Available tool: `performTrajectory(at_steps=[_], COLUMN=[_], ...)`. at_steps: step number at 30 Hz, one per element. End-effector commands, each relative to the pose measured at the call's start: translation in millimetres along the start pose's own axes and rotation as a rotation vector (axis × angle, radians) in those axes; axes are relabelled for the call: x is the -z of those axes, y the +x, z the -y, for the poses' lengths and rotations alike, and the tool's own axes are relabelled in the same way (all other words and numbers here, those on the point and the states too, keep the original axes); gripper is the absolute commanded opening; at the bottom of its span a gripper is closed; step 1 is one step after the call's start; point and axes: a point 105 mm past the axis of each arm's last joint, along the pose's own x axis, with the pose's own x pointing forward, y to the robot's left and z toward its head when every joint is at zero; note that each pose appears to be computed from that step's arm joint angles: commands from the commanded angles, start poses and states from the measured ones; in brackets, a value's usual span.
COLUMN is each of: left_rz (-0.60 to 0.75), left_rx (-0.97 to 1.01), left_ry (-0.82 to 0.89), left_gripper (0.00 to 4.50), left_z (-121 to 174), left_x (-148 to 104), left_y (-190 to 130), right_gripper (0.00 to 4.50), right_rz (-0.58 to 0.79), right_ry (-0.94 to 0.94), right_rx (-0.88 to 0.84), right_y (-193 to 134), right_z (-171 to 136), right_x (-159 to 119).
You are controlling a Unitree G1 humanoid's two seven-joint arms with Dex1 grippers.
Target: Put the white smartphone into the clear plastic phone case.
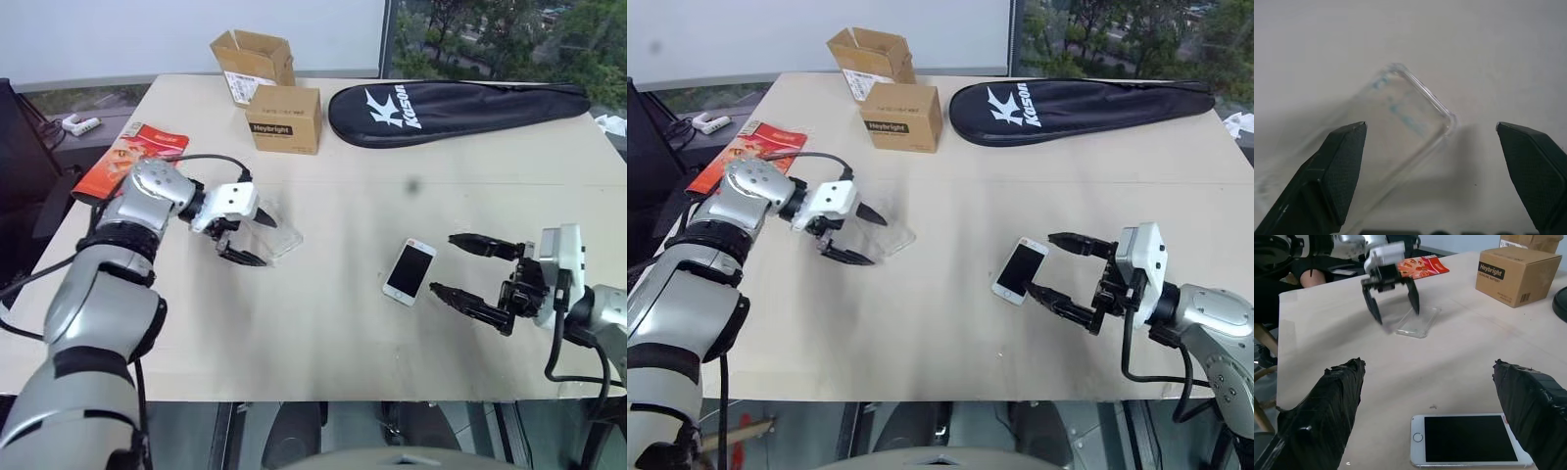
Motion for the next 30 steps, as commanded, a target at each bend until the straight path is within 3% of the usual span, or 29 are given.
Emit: performTrajectory(at_steps=[1, 12, 13, 14, 21, 22, 30], left_rz=[-0.061, -0.105, -0.102, -0.098, -0.081, -0.081, -0.035], left_rx=[0.016, 0.059, 0.059, 0.058, 0.059, 0.059, 0.046], left_ry=[0.035, 0.045, 0.046, 0.047, 0.059, 0.059, 0.078], left_gripper=[4.44, 4.44, 3.92, 3.68, 0.21, 0.04, 0.04], left_z=[-2.5, -2.7, -3.2, -3.8, -4.9, -4.8, -8.6], left_x=[0.0, 1.1, 0.1, -0.9, -4.6, -4.5, -13.9], left_y=[-4.0, 8.3, 9.3, 10.1, 15.0, 15.3, 20.0], right_gripper=[4.50, 4.50, 4.50, 4.50, 4.50, 4.50, 4.50], right_rz=[0.031, 0.032, 0.031, 0.030, 0.034, 0.035, 0.034], right_ry=[-0.052, -0.069, -0.070, -0.071, -0.089, -0.091, -0.100], right_rx=[-0.010, -0.006, -0.006, -0.006, 0.002, 0.005, 0.020], right_y=[-0.6, -1.0, -1.2, -1.4, -0.8, -0.9, -1.4], right_z=[-0.4, 2.0, 2.2, 2.3, 4.7, 5.2, 8.3], right_x=[-14.7, -18.5, -18.6, -18.6, -23.2, -23.6, -24.9])
